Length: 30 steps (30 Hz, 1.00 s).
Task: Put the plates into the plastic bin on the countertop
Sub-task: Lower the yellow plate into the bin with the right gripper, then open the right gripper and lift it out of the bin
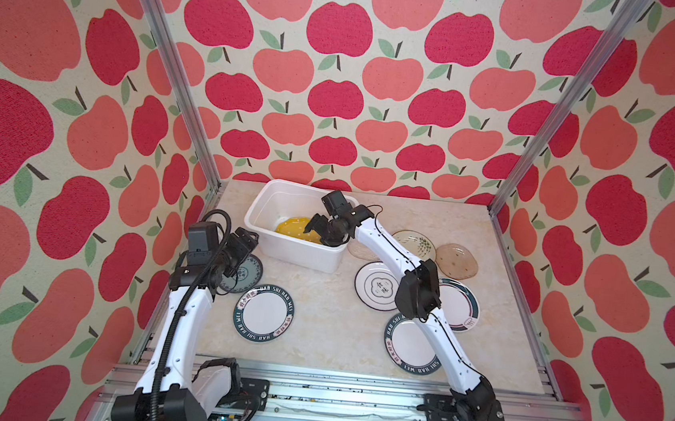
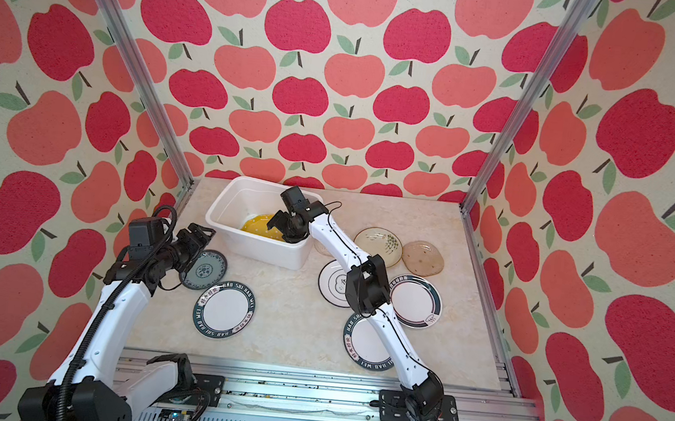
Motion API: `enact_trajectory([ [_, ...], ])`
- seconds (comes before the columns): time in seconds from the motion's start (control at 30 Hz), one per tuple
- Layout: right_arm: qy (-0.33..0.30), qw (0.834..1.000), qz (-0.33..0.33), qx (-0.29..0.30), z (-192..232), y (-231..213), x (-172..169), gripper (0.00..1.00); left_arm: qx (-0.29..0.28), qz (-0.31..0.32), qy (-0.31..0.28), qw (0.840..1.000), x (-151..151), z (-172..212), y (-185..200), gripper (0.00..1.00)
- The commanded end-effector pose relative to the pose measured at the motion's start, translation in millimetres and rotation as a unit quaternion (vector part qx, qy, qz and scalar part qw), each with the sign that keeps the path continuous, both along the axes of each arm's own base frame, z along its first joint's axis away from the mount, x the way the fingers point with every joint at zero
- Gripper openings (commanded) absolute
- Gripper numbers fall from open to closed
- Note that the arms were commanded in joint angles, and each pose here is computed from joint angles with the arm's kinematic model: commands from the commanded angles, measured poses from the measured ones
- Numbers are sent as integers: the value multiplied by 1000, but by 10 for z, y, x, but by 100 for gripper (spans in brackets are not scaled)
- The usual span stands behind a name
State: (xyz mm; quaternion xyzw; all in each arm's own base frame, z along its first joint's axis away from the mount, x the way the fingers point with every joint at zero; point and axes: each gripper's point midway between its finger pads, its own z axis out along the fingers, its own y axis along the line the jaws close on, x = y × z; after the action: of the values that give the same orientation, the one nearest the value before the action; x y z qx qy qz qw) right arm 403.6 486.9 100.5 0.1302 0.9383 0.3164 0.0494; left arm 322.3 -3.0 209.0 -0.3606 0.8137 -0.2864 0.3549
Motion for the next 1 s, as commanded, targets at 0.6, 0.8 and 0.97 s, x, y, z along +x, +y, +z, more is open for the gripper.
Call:
enact_trajectory([
  [0.6, -402, 860, 306, 74, 1827, 320, -204, 87, 22, 35, -19, 999, -121, 207, 153, 99],
  [0.8, -426, 826, 368, 32, 2037, -340, -288, 84, 36, 14, 17, 999, -384, 458, 93, 99],
  [0.97, -447, 848, 284, 31, 2129, -930, -419, 85, 18, 34, 98, 994, -692, 759, 136, 99],
])
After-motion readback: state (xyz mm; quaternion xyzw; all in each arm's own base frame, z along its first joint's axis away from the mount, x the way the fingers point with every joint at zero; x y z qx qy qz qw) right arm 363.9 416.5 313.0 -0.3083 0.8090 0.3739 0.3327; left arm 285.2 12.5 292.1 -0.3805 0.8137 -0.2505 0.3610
